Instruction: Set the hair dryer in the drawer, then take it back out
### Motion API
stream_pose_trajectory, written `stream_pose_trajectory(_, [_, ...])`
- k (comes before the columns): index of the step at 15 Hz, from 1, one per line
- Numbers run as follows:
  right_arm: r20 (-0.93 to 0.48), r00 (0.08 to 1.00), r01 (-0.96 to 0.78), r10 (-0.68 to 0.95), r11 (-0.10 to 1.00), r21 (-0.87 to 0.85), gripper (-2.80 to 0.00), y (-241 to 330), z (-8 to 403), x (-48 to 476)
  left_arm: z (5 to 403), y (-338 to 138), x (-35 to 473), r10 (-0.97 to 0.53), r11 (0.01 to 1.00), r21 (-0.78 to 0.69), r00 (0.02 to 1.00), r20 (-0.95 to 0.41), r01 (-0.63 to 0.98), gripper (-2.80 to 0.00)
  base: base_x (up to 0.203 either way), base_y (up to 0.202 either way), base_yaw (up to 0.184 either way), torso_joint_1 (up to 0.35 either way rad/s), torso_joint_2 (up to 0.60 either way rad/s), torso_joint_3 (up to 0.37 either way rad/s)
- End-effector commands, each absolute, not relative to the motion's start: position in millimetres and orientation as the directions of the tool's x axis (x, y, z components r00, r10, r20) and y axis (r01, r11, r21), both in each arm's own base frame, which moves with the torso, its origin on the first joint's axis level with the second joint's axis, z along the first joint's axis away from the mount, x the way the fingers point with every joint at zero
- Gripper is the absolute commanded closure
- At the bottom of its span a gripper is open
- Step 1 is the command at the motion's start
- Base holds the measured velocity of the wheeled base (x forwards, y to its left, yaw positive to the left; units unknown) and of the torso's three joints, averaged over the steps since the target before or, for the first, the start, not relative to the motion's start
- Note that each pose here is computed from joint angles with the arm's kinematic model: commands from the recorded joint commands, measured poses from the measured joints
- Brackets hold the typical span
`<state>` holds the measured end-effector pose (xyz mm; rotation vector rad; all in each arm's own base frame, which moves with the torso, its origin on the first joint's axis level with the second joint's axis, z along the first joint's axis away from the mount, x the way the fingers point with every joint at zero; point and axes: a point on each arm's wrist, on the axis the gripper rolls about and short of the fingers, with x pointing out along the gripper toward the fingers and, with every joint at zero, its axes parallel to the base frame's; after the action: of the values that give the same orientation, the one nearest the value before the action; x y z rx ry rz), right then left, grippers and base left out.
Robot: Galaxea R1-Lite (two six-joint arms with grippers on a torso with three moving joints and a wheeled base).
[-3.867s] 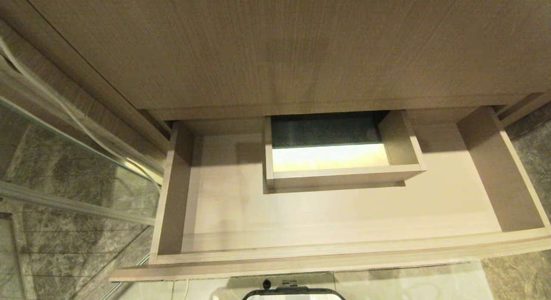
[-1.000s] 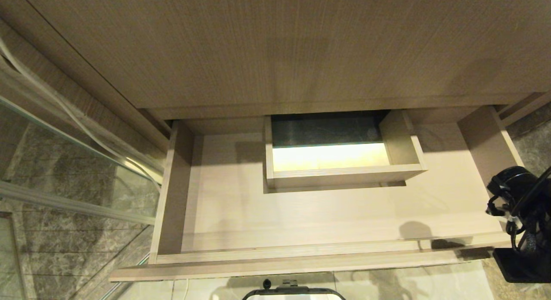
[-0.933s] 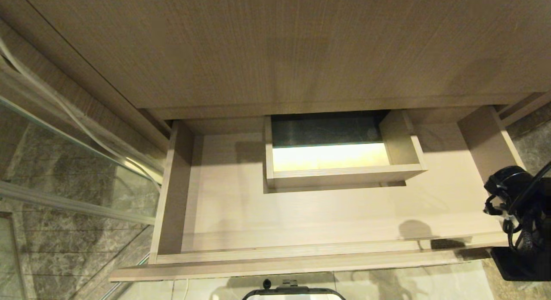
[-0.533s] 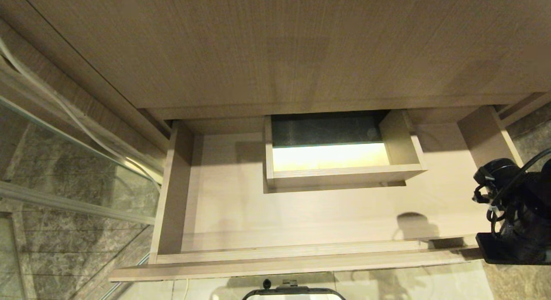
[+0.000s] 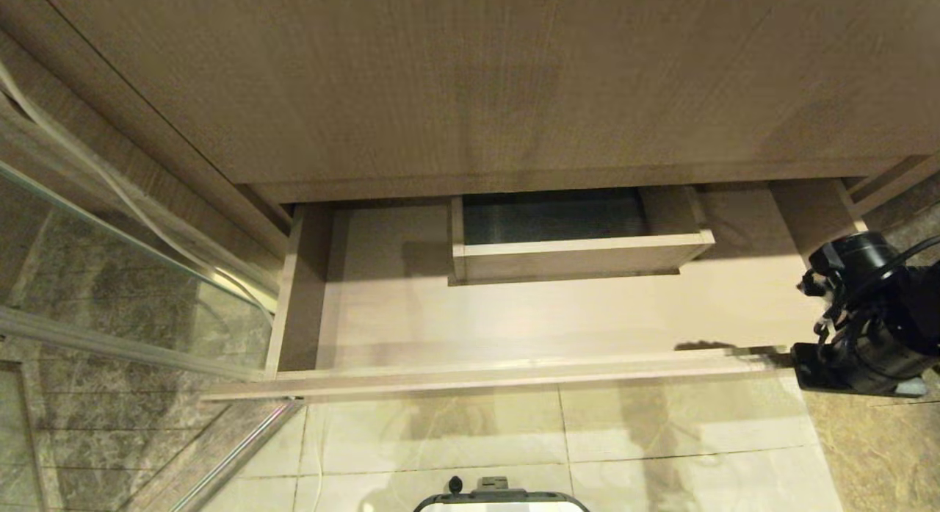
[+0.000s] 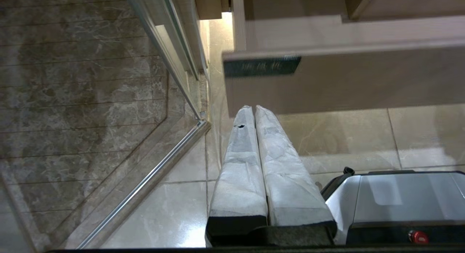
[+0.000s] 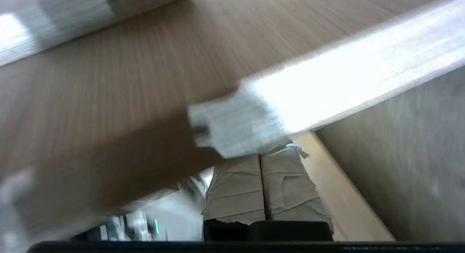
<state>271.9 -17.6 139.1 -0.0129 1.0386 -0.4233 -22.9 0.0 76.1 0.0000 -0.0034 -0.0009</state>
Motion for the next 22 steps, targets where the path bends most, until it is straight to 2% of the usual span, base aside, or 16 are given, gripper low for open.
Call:
stream_pose_trajectory(1, [-0.730, 0.587, 0.350, -0.350, 0.923, -0.162, 0.00, -17.8, 158.0, 283.7, 76.1, 0.0, -22.8, -0.002, 1.000, 0.000, 1.000, 0.002, 0.002, 0.00, 0.000, 0.000, 0.000, 0.000, 0.00, 0.000])
stream_pose_trajectory(4, [-0.486, 0.804, 0.318, -0.341, 0.939, -0.133, 0.00, -17.3, 188.3, 307.8, 76.1, 0.1, -22.8, 0.000, 1.000, 0.000, 1.000, 0.002, 0.000, 0.00, 0.000, 0.000, 0.000, 0.000, 0.00, 0.000])
stream_pose_trajectory(7, [-0.286, 0.921, 0.245, -0.264, 0.964, -0.101, 0.00, -16.0, 212.7, 320.6, 76.1, 0.0, -22.8, -0.002, 1.000, 0.000, 1.000, 0.002, 0.002, 0.00, 0.000, 0.000, 0.000, 0.000, 0.00, 0.000])
stream_pose_trajectory(9, [-0.310, 0.921, 0.213, -0.237, 0.971, -0.112, 0.00, -15.3, 209.1, 314.5, 76.1, 0.0, -22.8, -0.001, 1.000, 0.000, 1.000, 0.002, 0.001, 0.00, 0.000, 0.000, 0.000, 0.000, 0.00, 0.000])
stream_pose_trajectory(11, [-0.359, 0.907, 0.186, -0.220, 0.974, -0.127, 0.00, -14.6, 214.5, 284.9, 76.1, 0.0, -22.8, -0.002, 1.000, 0.000, 1.000, 0.002, 0.002, 0.00, 0.000, 0.000, 0.000, 0.000, 0.00, 0.000])
stream_pose_trajectory(16, [-0.497, 0.868, -0.013, -0.013, 0.999, -0.049, 0.00, -6.2, 223.8, 180.0, 76.1, 0.1, -22.8, -0.001, 1.000, 0.000, 1.000, 0.002, 0.001, 0.00, 0.000, 0.000, 0.000, 0.000, 0.00, 0.000])
stream_pose_trajectory(19, [-0.543, 0.840, -0.014, -0.002, 1.000, -0.025, 0.00, -6.5, 218.7, 119.5, 76.1, 0.1, -22.8, -0.001, 1.000, 0.000, 1.000, 0.002, 0.001, 0.00, 0.000, 0.000, 0.000, 0.000, 0.00, 0.000])
stream_pose_trajectory(22, [-0.516, 0.857, -0.008, -0.007, 1.000, -0.026, 0.00, -3.4, 205.6, 62.5, 76.1, 0.0, -22.8, -0.002, 1.000, 0.000, 1.000, 0.002, 0.002, 0.00, 0.000, 0.000, 0.000, 0.000, 0.00, 0.000])
